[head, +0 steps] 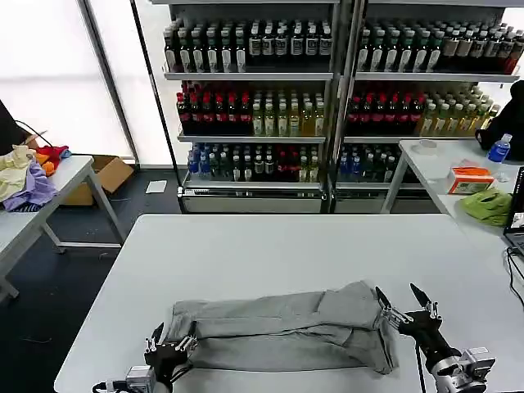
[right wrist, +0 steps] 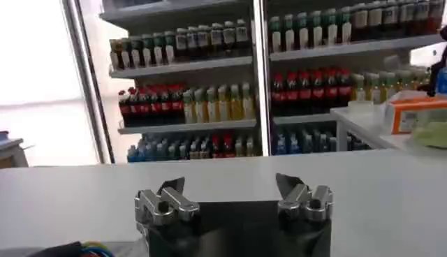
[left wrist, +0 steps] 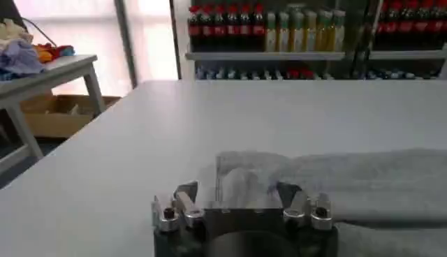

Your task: Fold and organize the clothes.

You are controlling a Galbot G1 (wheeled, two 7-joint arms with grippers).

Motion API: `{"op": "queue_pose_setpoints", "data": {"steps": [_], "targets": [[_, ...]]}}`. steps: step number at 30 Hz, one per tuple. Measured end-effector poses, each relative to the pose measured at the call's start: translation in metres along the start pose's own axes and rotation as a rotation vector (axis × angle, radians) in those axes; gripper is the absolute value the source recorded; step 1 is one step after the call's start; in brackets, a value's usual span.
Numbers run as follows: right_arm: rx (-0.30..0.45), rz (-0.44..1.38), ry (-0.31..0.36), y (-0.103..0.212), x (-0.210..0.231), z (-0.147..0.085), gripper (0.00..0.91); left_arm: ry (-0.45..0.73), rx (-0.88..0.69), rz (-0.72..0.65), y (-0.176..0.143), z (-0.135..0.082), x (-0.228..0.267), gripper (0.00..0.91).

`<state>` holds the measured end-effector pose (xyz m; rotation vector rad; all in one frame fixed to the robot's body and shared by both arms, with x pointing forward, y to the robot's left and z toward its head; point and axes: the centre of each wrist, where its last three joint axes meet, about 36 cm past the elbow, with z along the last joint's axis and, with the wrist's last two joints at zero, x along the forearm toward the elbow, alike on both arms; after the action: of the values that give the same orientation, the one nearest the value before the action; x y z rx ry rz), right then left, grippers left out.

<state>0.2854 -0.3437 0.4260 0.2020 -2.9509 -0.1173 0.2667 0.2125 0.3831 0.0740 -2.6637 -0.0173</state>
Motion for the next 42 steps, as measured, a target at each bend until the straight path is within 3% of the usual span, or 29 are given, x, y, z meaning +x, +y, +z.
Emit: {"op": "queue_pose_setpoints", "data": {"steps": [17,26,32,42], "targets": [[-0.004,0.000,-0.010,0.003,0.005,-0.003,0.907,-0.014,-0.020,0.013,-0.011,0.019,0.004,0.010],[-0.004,0.001,-0.012,0.001,0.008,-0.007,0.907,-0.063,-0.008,0.011,-0.001,0.010,0.001,0.010],[-0.009,-0.002,-0.016,0.002,0.008,-0.008,0.907,-0.114,-0.011,-0.019,0.035,-0.013,-0.003,0.010],[-0.014,-0.018,-0.016,0.006,0.007,-0.010,0.907,-0.153,-0.101,-0.131,0.145,-0.048,-0.010,0.010]]}}
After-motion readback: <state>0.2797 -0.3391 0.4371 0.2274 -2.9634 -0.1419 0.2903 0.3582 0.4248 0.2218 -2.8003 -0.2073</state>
